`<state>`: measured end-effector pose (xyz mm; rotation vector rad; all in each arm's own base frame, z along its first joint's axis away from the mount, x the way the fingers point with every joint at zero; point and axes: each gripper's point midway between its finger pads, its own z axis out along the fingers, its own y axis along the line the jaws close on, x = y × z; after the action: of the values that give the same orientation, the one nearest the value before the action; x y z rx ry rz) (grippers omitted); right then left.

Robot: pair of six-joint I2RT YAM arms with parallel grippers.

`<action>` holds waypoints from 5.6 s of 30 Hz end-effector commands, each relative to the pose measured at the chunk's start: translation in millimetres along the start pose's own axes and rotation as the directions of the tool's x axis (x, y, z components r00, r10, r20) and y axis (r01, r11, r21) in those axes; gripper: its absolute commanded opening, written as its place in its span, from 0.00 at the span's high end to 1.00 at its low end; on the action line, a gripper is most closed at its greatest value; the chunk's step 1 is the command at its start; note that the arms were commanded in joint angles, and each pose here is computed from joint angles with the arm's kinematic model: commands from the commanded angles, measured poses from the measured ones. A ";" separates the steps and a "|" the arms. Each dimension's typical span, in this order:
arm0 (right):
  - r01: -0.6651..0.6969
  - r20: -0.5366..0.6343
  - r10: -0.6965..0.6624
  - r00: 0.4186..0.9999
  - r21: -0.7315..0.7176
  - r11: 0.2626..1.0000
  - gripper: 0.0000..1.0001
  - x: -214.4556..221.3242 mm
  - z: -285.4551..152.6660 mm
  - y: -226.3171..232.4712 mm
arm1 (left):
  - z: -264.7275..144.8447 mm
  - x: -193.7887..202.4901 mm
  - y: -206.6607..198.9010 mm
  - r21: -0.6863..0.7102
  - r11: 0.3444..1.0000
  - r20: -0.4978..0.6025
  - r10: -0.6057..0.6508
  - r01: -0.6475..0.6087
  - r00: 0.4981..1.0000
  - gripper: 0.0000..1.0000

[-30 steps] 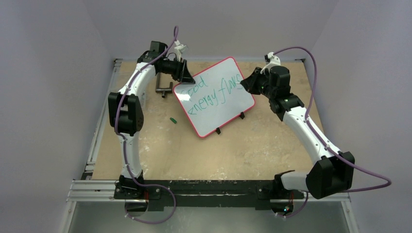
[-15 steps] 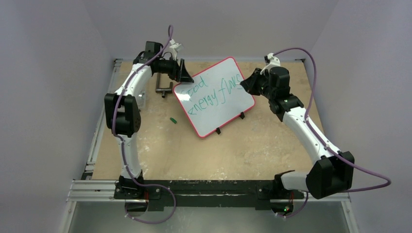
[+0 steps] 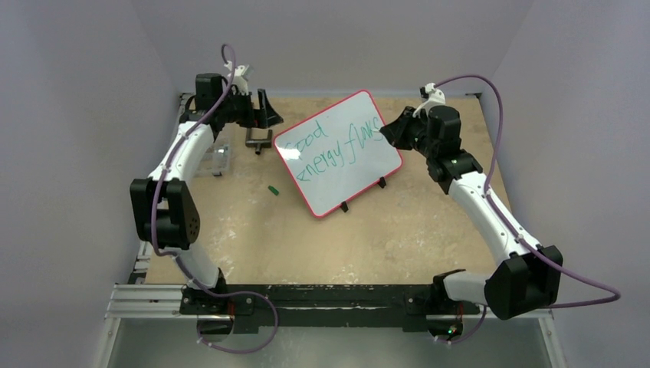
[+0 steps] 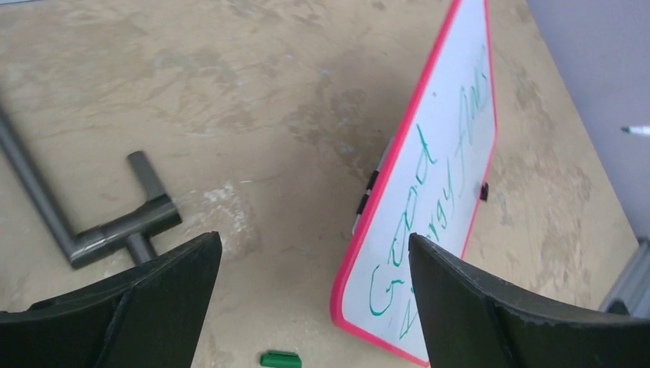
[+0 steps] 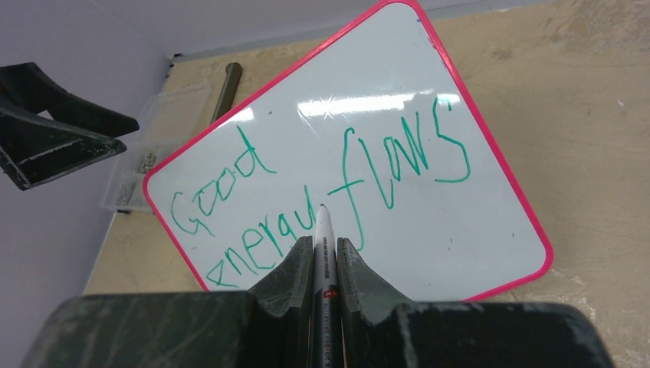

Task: Write a sentence on the whiteboard
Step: Write a sentence on the whiteboard, then close the whiteboard marker at the center of the board.

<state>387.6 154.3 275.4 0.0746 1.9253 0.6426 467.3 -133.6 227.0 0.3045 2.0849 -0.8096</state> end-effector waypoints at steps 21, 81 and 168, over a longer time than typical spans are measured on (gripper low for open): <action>0.008 0.086 0.001 0.996 -0.107 0.994 1.00 -31.6 -27.3 33.5 | -132.1 102.6 29.4 -0.840 0.338 0.329 -0.304 0.424 0.894 0.01; 0.027 0.085 -0.018 0.996 -0.111 0.993 1.00 -29.0 -28.9 32.7 | -0.3 231.5 34.6 -0.761 0.463 0.155 -0.550 0.454 0.821 0.80; 0.069 -0.084 -0.167 0.982 -0.669 0.740 1.00 16.8 -47.5 146.9 | -121.1 164.4 -115.4 -0.177 0.973 -0.083 -0.162 0.145 0.983 1.00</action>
<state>320.8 250.4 311.3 -0.4258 1.8139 1.1830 249.8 -149.9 161.6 -0.0353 2.2918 -0.6627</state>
